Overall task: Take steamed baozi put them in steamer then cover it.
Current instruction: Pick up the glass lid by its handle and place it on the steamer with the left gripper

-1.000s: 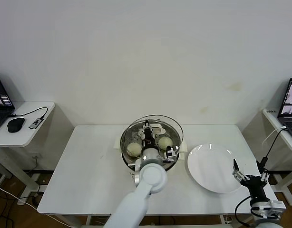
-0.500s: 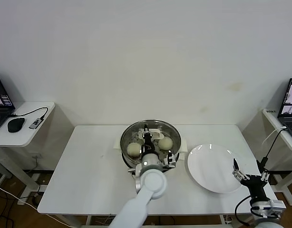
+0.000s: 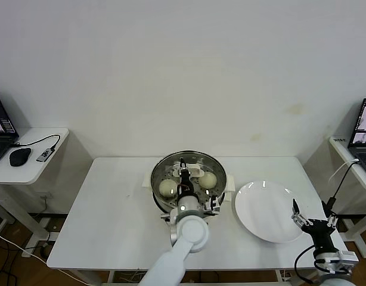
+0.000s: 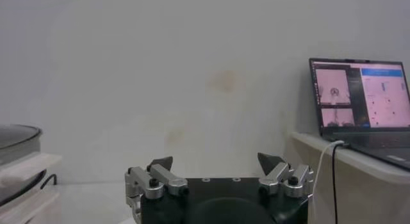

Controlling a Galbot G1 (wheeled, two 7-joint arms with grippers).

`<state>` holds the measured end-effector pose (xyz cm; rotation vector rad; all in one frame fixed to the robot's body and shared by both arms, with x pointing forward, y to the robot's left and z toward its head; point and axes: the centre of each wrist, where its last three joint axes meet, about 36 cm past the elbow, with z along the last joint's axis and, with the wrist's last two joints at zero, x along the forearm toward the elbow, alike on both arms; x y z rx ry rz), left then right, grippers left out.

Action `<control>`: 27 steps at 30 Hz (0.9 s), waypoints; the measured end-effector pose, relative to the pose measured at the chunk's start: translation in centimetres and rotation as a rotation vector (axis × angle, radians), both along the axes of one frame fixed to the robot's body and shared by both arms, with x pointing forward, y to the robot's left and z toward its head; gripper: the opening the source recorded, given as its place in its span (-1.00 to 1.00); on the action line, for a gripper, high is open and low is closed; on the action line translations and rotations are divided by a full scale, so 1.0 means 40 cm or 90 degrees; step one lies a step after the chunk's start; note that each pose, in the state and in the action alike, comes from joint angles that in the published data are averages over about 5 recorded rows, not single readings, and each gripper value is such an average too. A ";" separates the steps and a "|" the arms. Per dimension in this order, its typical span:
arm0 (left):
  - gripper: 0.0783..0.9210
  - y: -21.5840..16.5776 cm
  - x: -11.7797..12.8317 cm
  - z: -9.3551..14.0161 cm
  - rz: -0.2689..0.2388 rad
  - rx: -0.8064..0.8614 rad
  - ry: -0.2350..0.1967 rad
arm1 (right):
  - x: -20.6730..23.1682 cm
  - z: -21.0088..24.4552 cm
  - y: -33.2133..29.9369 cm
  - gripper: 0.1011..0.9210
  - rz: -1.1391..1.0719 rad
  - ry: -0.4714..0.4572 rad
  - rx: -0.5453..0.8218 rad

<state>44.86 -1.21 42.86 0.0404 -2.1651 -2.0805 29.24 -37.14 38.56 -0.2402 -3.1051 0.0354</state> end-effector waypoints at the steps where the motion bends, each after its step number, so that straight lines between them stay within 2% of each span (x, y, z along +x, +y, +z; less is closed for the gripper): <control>1: -0.85 -0.001 -0.001 -0.002 0.000 0.001 -0.001 | 0.000 0.000 0.000 0.76 0.000 0.000 0.000; 10: -0.85 -0.002 -0.002 -0.011 -0.001 0.004 -0.004 | -0.001 0.002 -0.001 0.76 0.001 -0.001 -0.001; 13: -0.75 -0.003 -0.002 -0.008 -0.002 0.000 -0.002 | 0.000 0.003 -0.002 0.76 0.001 -0.002 -0.001; 27: 0.21 -0.012 -0.036 0.019 -0.019 -0.029 0.000 | -0.001 0.002 -0.007 0.76 -0.002 -0.001 -0.002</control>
